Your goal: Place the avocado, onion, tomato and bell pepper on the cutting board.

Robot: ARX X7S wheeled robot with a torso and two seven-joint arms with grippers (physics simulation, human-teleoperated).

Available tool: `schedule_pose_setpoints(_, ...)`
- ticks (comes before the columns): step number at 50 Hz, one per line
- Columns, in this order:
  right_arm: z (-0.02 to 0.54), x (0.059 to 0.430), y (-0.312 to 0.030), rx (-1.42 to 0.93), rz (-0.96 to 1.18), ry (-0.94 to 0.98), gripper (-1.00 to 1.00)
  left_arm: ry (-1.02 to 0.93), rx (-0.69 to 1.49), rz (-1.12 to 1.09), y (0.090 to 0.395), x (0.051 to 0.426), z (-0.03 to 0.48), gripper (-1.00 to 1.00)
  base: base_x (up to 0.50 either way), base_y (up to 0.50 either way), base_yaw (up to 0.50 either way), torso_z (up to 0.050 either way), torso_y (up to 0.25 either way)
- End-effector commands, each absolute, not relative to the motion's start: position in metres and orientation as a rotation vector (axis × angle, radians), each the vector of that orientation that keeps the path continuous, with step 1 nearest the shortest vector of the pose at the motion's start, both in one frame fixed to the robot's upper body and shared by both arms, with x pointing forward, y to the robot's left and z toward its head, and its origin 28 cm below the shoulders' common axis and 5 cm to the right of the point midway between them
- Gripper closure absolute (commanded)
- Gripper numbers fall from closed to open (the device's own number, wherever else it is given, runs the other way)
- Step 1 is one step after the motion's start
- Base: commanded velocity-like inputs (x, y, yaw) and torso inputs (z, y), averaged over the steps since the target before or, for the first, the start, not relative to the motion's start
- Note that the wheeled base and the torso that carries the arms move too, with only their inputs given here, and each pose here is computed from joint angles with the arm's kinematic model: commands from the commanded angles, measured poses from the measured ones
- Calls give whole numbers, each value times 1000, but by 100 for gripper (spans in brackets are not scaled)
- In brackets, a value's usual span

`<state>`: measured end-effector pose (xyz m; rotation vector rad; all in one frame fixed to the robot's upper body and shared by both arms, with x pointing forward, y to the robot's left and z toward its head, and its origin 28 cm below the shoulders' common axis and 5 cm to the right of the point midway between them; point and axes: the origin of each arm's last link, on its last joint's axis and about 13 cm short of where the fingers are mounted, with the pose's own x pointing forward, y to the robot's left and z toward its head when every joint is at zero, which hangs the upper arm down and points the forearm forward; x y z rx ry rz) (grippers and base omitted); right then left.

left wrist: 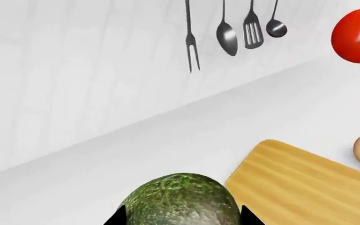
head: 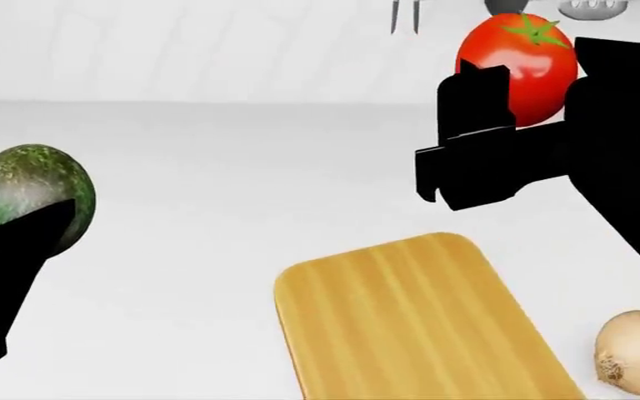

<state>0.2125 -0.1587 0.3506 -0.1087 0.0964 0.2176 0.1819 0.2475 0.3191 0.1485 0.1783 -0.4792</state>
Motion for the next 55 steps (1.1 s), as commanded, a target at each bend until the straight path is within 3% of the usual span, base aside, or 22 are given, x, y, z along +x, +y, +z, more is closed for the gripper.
schedule_pose_setpoints(1,351,214,-159,-126,217,87,100,174,136,-470,248,182,319,100,0,-293,0,0,0)
schedule_pose_setpoints(32,346,213,-158,-118,230,78,100,189,172,-477,248,186,321,100,0,-218,0,0,0)
schedule_pose_setpoints(55,351,216,-159,-116,222,52,100,233,298,-555,223,247,302,100,0,0,0,0,0)
